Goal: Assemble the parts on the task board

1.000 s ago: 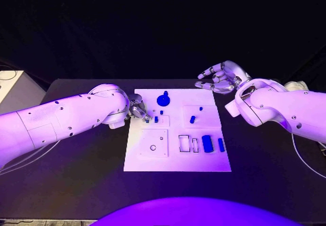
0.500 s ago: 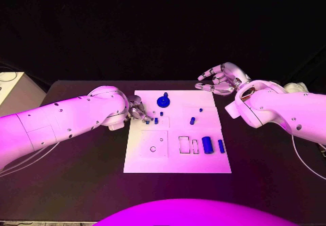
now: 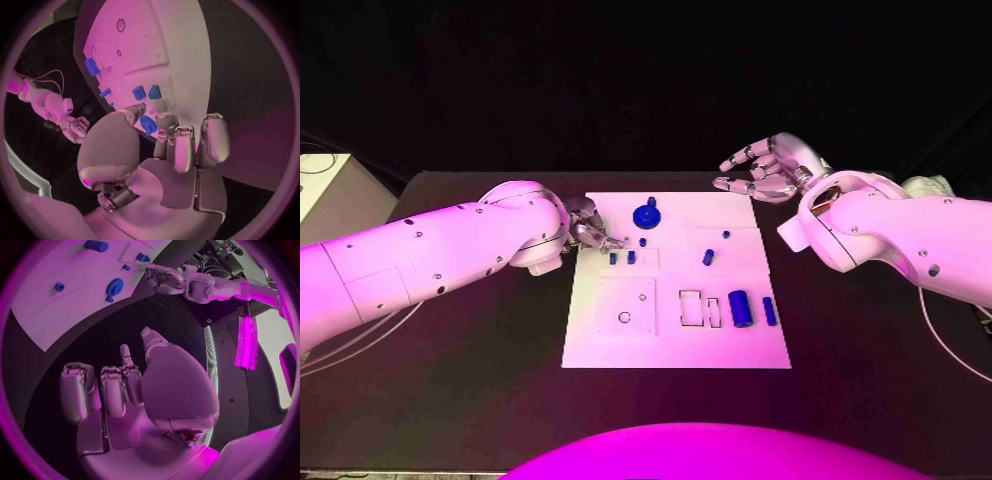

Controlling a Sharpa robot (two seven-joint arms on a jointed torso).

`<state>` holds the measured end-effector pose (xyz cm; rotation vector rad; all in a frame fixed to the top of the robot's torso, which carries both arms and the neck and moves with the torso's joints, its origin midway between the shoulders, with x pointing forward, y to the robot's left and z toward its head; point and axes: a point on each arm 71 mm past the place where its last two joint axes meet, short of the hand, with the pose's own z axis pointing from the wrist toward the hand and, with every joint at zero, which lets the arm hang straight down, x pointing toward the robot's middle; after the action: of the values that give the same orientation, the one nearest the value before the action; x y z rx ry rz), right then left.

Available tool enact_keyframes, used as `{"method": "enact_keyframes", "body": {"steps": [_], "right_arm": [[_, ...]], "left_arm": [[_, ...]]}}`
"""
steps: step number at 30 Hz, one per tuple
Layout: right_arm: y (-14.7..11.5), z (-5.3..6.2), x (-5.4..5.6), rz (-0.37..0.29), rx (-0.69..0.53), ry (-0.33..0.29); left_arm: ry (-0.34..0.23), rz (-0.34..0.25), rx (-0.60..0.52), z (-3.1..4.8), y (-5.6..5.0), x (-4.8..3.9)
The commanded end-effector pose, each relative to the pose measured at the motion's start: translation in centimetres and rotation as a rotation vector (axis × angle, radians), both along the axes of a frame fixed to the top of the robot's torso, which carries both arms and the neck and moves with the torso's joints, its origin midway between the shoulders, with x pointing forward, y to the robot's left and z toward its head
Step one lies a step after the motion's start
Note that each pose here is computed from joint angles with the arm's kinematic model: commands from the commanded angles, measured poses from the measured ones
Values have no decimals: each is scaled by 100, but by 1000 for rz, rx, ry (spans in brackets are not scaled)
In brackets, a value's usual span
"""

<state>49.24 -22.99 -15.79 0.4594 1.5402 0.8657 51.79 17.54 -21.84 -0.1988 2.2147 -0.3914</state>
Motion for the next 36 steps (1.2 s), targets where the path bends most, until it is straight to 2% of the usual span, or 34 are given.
{"method": "enact_keyframes", "body": {"steps": [1, 6, 8, 12, 16, 19, 22, 25, 29, 36], "right_arm": [[11, 3, -3, 12, -3, -4], [7, 2, -2, 11, -3, -4], [3, 2, -2, 10, -3, -4], [-5, 2, -3, 8, -4, -4], [-16, 2, -1, 5, -5, -5], [-24, 2, 3, 3, -6, -7], [-26, 3, 5, 2, -6, -9], [-23, 4, 6, 3, -6, -10], [-18, 6, 8, 3, -4, -14], [-17, 29, 11, -6, 14, -44]], "left_arm": [[-12, 42, -106, 38, -17, 7], [-32, 61, -224, 81, -31, 22], [-74, 47, -287, 123, -51, 34], [-219, -26, -386, 240, -122, 49], [-354, -130, -419, 317, -208, 26], [-436, -209, -407, 334, -277, -12], [-483, -275, -375, 322, -344, -41], [-495, -327, -329, 287, -408, -58], [-476, -373, -258, 225, -476, -56], [-423, -402, -148, 129, -543, -33]]}}
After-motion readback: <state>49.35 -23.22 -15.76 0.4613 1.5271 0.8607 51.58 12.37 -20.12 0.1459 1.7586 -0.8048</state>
